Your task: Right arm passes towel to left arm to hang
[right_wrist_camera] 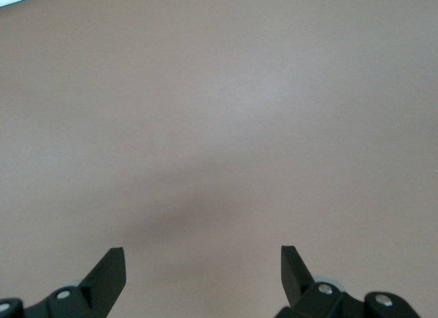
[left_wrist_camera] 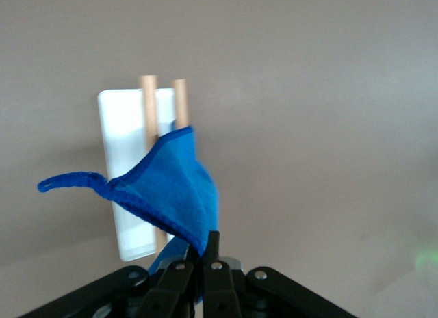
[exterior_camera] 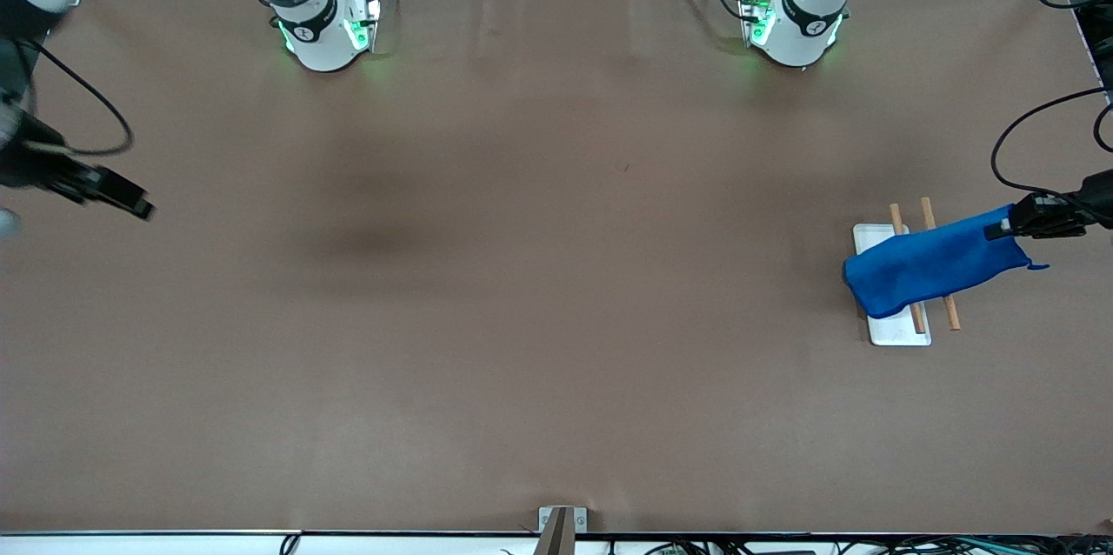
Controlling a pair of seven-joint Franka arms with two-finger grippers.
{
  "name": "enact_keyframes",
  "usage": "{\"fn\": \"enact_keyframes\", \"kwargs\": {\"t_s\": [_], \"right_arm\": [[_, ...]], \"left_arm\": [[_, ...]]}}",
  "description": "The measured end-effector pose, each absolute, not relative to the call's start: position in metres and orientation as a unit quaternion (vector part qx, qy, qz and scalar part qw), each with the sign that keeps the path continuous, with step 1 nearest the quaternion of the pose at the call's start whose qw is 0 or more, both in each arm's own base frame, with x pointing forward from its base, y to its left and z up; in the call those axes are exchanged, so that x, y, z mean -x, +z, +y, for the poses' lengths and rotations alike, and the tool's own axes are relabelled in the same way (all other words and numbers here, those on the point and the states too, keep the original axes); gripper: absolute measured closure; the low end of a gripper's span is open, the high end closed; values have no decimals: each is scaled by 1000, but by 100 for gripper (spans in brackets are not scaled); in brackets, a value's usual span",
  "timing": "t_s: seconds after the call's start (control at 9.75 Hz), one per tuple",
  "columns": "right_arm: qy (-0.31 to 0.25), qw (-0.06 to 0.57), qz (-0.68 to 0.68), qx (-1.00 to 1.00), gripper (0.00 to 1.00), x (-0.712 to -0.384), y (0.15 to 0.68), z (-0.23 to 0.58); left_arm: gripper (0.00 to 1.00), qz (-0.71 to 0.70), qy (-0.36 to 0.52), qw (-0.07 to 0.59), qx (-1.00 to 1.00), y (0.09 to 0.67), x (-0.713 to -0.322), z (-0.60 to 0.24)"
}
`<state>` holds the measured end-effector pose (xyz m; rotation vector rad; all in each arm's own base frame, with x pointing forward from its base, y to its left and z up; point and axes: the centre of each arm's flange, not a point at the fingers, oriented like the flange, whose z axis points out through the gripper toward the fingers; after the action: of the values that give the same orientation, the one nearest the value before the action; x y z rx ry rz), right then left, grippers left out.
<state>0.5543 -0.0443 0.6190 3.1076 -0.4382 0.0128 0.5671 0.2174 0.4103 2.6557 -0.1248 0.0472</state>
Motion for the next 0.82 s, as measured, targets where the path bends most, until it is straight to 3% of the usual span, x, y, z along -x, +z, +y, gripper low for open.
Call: {"fn": "enact_keyframes", "kwargs": {"t_s": [0.51, 0.62, 0.82], "right_arm": [[9, 8, -138, -990, 0, -535, 686, -52], [7, 13, -140, -990, 0, -536, 685, -56], [-2, 15, -143, -990, 0, -539, 675, -68]], "left_arm": [[93, -20, 21, 216, -976, 391, -554, 265], [85, -13, 17, 214, -977, 383, -553, 271], [54, 6, 20, 210, -978, 382, -549, 285]]}}
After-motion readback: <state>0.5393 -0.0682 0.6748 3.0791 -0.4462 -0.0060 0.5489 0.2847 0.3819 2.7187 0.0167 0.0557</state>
